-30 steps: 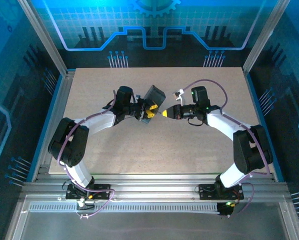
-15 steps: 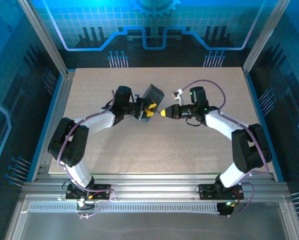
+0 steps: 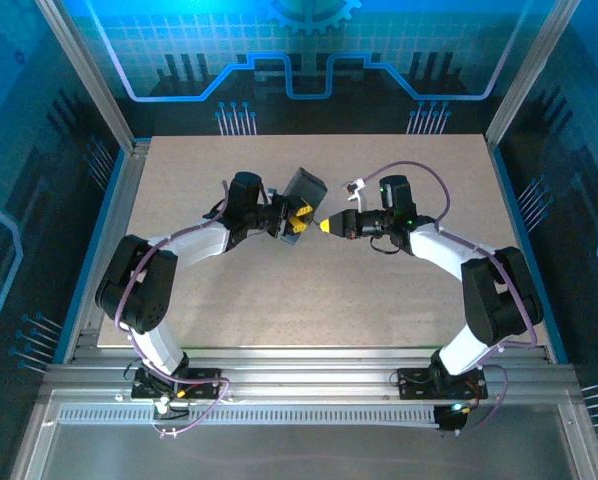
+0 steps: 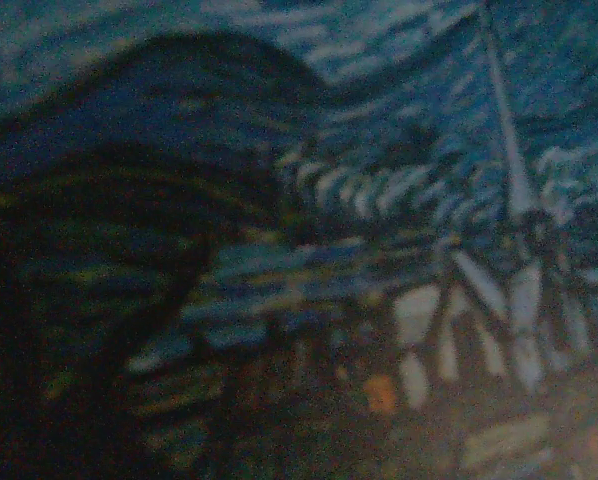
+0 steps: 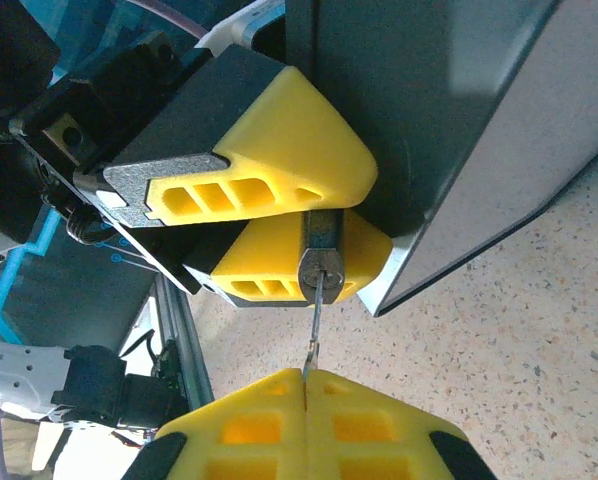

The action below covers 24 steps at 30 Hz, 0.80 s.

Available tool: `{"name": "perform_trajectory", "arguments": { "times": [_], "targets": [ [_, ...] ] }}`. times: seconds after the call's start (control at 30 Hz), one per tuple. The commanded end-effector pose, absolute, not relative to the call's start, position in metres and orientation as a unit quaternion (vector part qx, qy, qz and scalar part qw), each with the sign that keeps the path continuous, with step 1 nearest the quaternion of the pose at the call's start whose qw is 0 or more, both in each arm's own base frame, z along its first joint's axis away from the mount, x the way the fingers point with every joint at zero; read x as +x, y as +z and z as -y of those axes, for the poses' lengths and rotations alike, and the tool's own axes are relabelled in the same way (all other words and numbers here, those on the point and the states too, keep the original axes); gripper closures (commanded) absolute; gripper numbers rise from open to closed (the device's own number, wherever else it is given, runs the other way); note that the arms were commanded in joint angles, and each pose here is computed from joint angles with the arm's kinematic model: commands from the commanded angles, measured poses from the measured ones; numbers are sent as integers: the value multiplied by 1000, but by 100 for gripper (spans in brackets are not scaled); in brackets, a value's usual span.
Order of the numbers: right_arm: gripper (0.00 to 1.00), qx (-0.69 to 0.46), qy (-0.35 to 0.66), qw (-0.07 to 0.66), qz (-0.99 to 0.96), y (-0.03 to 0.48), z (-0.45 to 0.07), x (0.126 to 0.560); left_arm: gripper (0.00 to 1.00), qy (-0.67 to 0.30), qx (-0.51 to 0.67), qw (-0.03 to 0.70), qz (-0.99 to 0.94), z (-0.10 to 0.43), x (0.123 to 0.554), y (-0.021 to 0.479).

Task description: Unlock a padlock with a key

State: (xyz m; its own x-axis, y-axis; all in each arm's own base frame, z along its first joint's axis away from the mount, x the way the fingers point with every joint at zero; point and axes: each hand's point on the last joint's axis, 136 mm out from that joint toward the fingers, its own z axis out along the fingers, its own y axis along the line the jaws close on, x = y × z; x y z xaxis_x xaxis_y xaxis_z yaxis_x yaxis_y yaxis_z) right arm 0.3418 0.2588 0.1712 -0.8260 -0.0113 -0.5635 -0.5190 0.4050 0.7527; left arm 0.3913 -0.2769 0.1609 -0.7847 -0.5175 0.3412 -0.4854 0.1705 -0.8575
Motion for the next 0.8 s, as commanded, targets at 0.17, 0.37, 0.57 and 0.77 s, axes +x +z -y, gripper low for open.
{"name": "perform_trajectory", "arguments": {
  "times": [0.17,0.37,0.57,0.77],
  "targets": [
    [100,-182,540,253,-782,171,-272,342,100,-572,-298,5,-764,279,377,180],
    [100,-175,555,251,-774,175,-275,345,100,-563,-308,11,-767,273,377,177],
    [100,-181,547,226,-786,167,-272,331,93,-507,-319,46,-800,247,384,164],
    [100,-181,547,198,-793,156,-271,316,91,-445,-317,70,-834,232,387,150]
  ]
}}
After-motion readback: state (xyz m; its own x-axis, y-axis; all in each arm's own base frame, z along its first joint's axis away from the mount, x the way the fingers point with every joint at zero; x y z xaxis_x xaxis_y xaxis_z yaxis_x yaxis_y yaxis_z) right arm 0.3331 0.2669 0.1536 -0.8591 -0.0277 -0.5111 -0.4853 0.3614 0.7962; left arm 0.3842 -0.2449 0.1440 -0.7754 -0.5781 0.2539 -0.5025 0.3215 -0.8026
